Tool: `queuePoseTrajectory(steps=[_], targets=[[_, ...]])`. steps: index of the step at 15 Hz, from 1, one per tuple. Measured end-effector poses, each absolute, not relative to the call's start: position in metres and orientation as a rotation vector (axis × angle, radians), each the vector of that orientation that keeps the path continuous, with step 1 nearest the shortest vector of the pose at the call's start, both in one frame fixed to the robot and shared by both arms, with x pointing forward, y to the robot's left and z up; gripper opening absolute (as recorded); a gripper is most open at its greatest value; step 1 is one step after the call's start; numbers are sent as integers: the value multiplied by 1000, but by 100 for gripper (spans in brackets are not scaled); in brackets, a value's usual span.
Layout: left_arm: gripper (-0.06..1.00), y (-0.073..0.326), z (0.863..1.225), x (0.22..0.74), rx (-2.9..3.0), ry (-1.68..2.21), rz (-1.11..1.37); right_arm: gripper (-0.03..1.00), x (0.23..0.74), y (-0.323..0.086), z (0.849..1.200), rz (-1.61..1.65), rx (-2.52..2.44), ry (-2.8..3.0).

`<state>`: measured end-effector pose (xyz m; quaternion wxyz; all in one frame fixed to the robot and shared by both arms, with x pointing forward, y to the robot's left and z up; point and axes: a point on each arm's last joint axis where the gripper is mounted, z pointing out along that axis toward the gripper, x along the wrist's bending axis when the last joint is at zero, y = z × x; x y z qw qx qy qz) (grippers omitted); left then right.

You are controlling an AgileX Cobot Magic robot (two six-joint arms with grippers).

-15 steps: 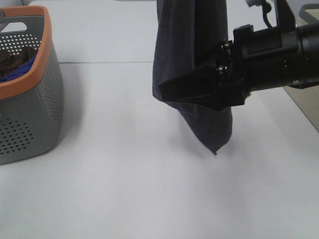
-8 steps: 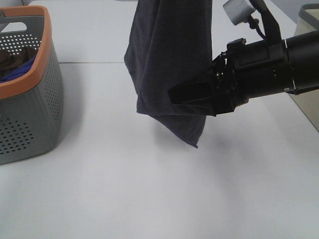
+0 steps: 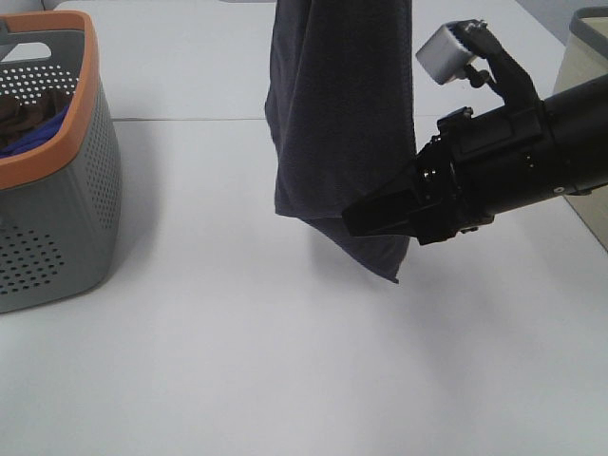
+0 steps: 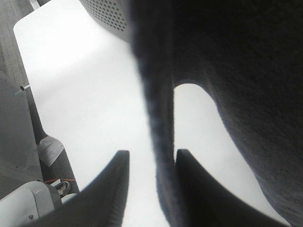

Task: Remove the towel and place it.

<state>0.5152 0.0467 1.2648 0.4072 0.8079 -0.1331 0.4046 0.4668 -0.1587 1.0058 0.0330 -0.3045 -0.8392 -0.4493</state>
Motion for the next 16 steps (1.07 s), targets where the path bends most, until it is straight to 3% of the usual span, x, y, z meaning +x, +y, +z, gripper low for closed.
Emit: queuePoseTrajectory(steps=[9, 12, 16], targets=[[0, 47, 1265, 515, 2037, -335, 1020, 27, 458, -162, 1021, -1406, -985, -2568], [0, 47, 1265, 515, 2037, -335, 1020, 0, 456, -165, 1020, -1344, -1035, -2561], [0, 47, 1262, 515, 2059, -324, 986, 0, 444, -171, 1038, -1356, -1131, -2526]])
